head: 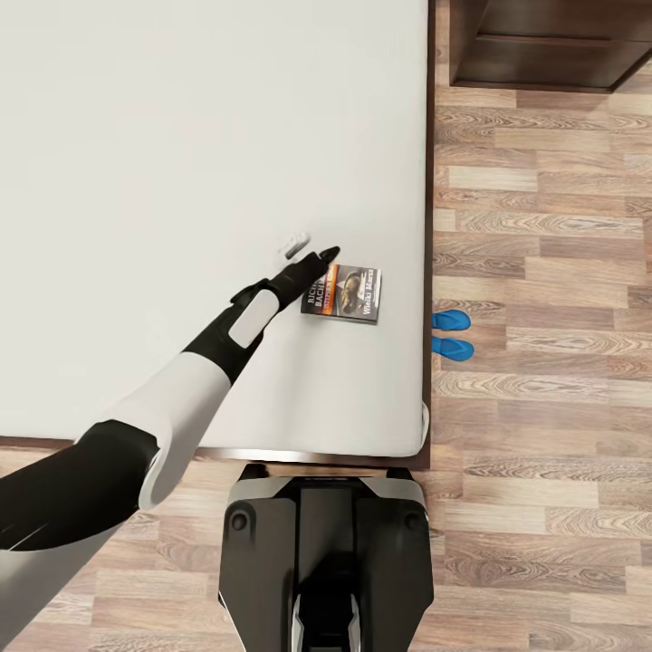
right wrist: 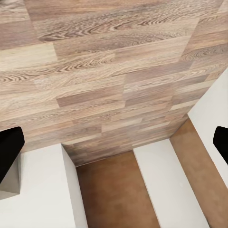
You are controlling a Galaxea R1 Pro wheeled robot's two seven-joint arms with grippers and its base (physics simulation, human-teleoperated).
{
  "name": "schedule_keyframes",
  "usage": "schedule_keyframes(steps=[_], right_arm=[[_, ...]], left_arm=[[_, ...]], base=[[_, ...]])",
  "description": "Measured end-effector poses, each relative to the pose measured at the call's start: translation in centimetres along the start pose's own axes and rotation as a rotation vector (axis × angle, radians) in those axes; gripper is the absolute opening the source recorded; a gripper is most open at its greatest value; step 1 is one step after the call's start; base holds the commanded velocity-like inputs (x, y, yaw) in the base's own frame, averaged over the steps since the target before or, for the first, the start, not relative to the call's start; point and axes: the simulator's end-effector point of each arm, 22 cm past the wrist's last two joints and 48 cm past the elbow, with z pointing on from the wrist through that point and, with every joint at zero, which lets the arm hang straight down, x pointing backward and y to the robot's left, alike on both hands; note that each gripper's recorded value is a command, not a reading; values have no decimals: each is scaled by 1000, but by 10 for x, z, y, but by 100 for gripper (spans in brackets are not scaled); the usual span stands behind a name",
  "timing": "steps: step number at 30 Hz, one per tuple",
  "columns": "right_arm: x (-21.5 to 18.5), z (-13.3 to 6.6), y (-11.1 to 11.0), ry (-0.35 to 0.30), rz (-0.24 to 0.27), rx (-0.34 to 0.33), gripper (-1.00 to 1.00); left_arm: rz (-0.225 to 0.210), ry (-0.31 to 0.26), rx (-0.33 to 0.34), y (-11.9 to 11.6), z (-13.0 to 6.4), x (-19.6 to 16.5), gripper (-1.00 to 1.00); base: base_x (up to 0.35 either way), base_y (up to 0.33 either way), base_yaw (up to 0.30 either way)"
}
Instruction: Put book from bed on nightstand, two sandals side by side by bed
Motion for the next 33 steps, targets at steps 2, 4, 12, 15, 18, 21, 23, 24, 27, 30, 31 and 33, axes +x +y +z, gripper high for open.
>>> schedule_keyframes(steps=[2, 4, 12, 15, 18, 21, 23, 24, 27, 30, 31, 33], right_arm=[[0, 0, 0, 0, 0, 0, 100], [0, 0, 0, 1, 0, 0, 100], [0, 0, 0, 0, 0, 0, 100], [0, 0, 0, 1, 0, 0, 100], [0, 0, 0, 1, 0, 0, 100], [0, 0, 0, 1, 0, 0, 100], [0, 0, 0, 1, 0, 0, 100], [0, 0, 0, 1, 0, 0, 100], [0, 0, 0, 1, 0, 0, 100], [0, 0, 0, 1, 0, 0, 100], [0, 0, 0, 1, 0, 0, 100], [0, 0, 0, 1, 0, 0, 100]], left_arm=[[4, 1, 2, -1, 0, 1, 100], [9, 4, 3, -2, 0, 2, 100], [13, 8, 2, -2, 0, 5, 100], [13, 9, 2, -1, 0, 5, 100], [13, 10, 0, 0, 0, 5, 100], [12, 10, -1, 0, 0, 6, 100], [10, 10, -1, 0, 0, 6, 100], [10, 10, -1, 0, 0, 6, 100], [8, 10, 1, 0, 0, 5, 100], [7, 10, 3, 0, 0, 5, 100], [7, 10, 3, 0, 0, 5, 100], [6, 11, 5, 0, 0, 5, 100]], base=[[0, 0, 0], [0, 0, 0], [0, 0, 0], [0, 0, 0], [0, 0, 0], [0, 0, 0], [0, 0, 0], [0, 0, 0], [0, 0, 0], [0, 0, 0], [0, 0, 0], [0, 0, 0]])
